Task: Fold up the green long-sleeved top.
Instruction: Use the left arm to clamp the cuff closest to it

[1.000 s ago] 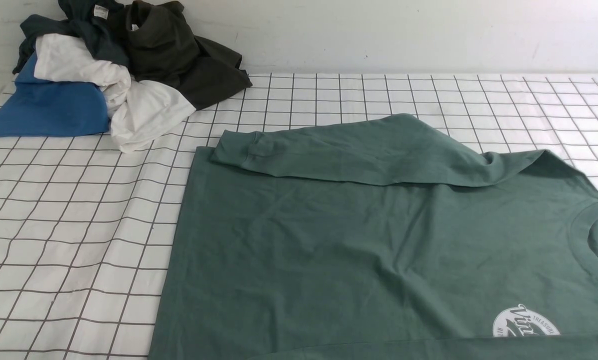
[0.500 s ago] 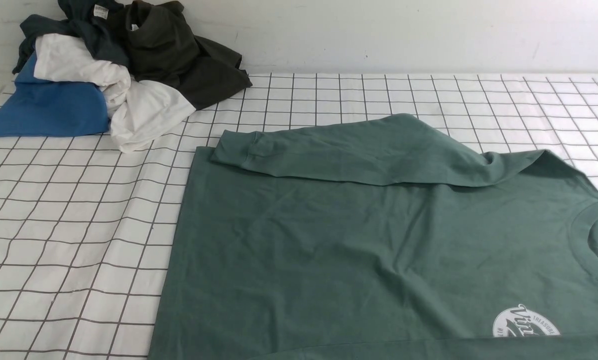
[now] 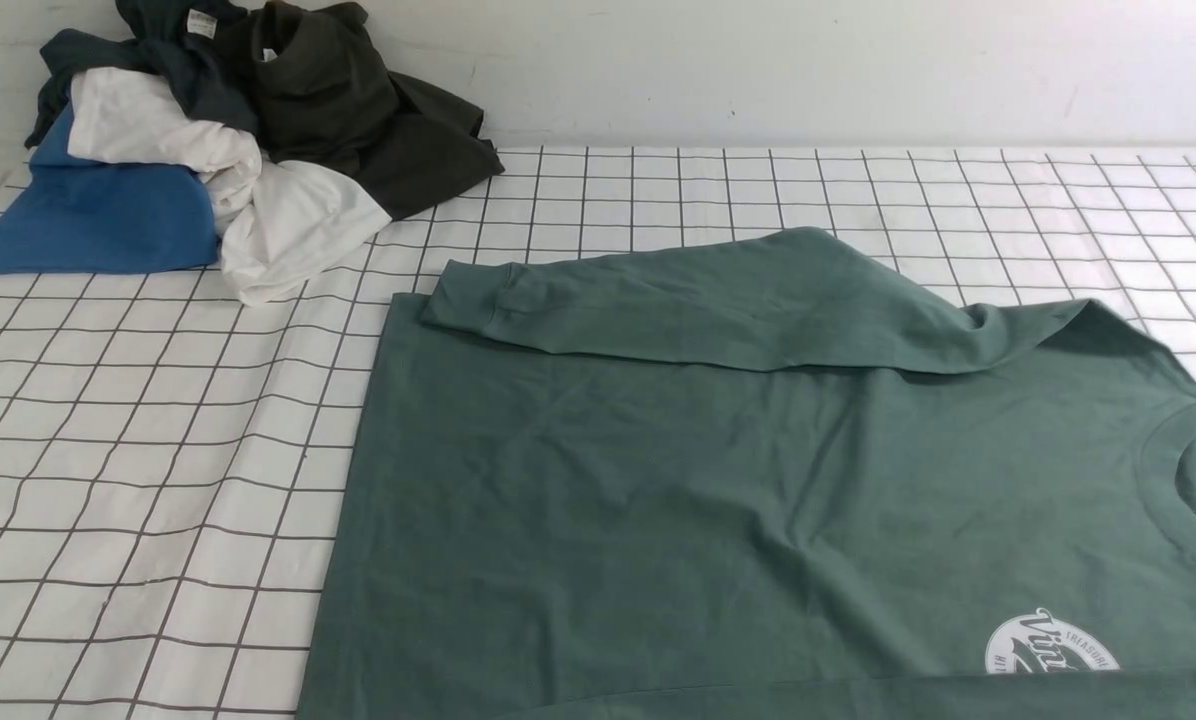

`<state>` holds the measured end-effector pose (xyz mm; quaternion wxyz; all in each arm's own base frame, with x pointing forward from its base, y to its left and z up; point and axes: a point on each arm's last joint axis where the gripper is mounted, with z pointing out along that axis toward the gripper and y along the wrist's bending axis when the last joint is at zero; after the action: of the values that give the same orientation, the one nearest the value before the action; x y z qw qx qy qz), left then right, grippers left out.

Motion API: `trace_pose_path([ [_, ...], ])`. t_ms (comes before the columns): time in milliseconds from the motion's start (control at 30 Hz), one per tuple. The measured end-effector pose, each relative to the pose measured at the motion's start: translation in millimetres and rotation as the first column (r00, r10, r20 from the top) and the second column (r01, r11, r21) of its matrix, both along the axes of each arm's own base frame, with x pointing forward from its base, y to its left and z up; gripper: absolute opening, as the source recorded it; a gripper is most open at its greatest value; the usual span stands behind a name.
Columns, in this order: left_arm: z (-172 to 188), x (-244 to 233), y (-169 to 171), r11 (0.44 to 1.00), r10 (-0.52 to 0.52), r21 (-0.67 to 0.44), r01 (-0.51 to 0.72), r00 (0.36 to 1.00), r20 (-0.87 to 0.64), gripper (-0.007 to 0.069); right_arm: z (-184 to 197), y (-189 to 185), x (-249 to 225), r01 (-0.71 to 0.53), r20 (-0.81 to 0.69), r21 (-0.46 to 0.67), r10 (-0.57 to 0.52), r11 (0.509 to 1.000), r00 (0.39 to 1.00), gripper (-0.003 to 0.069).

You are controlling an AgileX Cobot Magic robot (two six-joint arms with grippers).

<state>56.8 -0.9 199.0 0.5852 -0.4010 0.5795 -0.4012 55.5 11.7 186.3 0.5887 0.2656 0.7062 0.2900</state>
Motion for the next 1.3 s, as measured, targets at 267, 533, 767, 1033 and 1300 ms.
trace_pose_path([
  [267,23,-5,-4,0.926,-0.039,0.377,0.038,0.999,-0.005,-0.0007,7,2,1,-0.005,0.057,0.227,-0.008,0.974,0.998,-0.0015],
  [533,76,-5,-14,0.554,-0.146,0.725,0.410,0.905,-0.400,-0.0007,9,-1,1,0.010,0.109,-0.054,-0.004,0.998,0.994,-0.0015],
  [767,101,30,-9,0.319,-0.120,0.483,0.815,0.540,-0.833,-0.0007,58,-6,13,0.046,0.139,-0.346,0.003,0.937,0.990,-0.0015],
  [1033,98,81,-39,0.086,-0.213,0.283,0.955,0.295,-0.931,0.0003,149,15,78,-0.399,-0.187,-0.646,0.372,0.651,0.909,-0.0015],
  [1300,55,105,-91,-0.149,-0.222,0.150,0.977,0.114,-0.968,0.0179,147,51,107,-0.870,-0.659,-0.361,0.568,0.336,0.492,-0.0015],
])
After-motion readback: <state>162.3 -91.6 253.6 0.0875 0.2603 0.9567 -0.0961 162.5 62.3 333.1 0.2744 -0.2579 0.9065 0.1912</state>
